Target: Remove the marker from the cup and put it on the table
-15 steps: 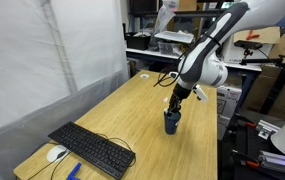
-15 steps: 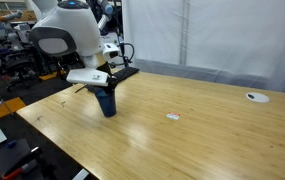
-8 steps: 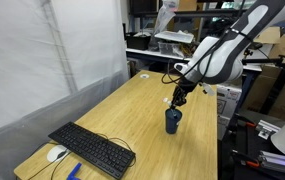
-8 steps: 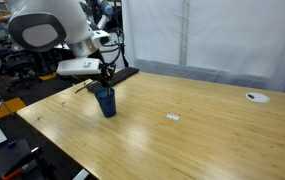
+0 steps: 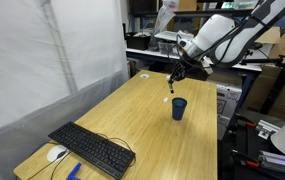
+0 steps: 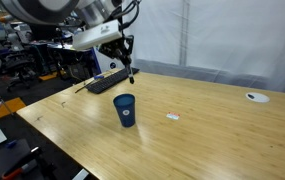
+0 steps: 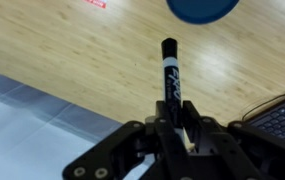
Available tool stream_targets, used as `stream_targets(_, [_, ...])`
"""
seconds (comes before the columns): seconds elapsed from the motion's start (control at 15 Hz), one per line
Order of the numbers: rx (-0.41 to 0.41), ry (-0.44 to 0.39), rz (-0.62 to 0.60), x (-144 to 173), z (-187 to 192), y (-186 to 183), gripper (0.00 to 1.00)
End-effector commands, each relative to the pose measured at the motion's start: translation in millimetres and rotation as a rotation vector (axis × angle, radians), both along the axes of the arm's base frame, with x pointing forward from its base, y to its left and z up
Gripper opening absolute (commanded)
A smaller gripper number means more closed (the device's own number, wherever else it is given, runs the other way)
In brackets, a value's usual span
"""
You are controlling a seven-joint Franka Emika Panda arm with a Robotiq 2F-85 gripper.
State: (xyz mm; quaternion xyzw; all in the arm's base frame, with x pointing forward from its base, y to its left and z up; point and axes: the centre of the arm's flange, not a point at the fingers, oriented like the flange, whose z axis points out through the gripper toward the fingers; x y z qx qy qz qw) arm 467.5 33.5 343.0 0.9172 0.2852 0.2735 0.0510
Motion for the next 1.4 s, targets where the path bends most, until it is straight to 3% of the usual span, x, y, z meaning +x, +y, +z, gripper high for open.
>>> stream_targets(0.0, [-0.024, -0.003, -0.011, -2.0, 77.5, 23.6, 0.05])
stream_targets(0.07, [-0.023, 0.019, -0.015, 1.3, 88.5, 25.5, 0.05])
stream_targets(0.27, [0.041, 0.202, 0.042, 3.5, 92.3, 45.2, 0.05])
stream_targets(0.53, [0.102, 0.452, 0.134, 3.1, 45.8, 86.0, 0.05])
stream_targets(0.73, [0.130, 0.600, 0.133, 10.9, -2.0, 94.2, 0.05])
stream_targets(1.07, [0.182, 0.698, 0.090, 27.6, -74.6, 105.3, 0.05])
stream_targets(1.33, [0.189, 0.723, 0.048, 32.8, -104.7, 115.5, 0.05])
